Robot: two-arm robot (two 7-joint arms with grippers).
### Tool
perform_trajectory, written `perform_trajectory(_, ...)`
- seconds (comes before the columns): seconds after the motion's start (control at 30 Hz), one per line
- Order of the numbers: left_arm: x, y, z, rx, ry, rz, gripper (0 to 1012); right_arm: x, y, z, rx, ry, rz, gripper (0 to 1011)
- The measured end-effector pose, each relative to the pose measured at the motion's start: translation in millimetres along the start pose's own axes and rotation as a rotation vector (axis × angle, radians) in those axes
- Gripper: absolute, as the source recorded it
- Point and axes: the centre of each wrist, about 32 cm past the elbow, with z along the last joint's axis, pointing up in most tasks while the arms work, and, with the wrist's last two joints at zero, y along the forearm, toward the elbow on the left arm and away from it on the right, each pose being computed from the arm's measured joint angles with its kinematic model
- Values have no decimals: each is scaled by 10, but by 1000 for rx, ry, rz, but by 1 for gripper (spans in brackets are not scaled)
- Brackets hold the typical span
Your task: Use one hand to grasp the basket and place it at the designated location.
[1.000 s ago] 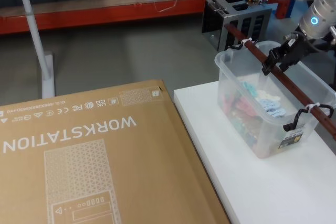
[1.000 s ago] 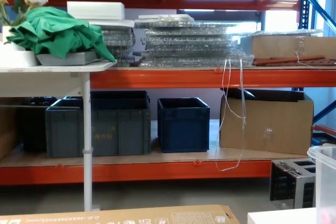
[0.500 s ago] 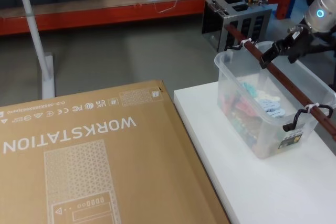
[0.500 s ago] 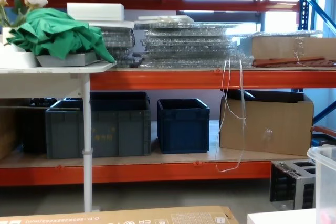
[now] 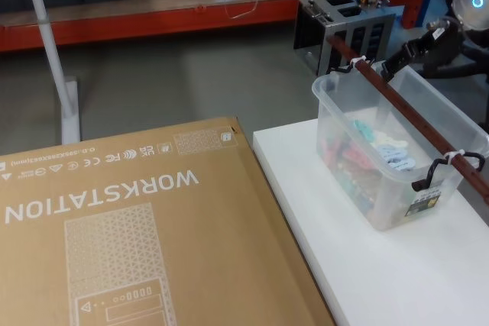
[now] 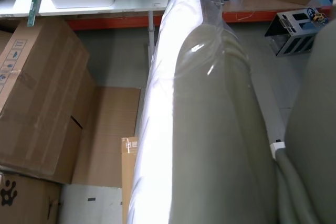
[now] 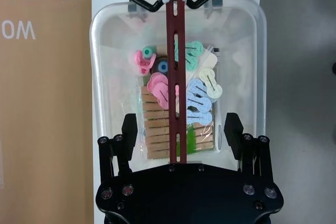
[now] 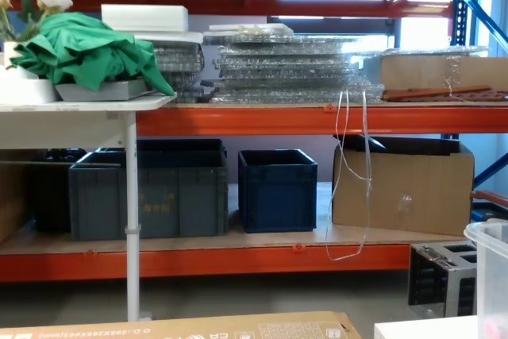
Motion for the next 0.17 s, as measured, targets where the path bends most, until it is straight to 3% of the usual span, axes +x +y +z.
perform_trajectory(0.17,0,0,0,0,0,0,0,0,-71,-13,-1,5,-17,1000)
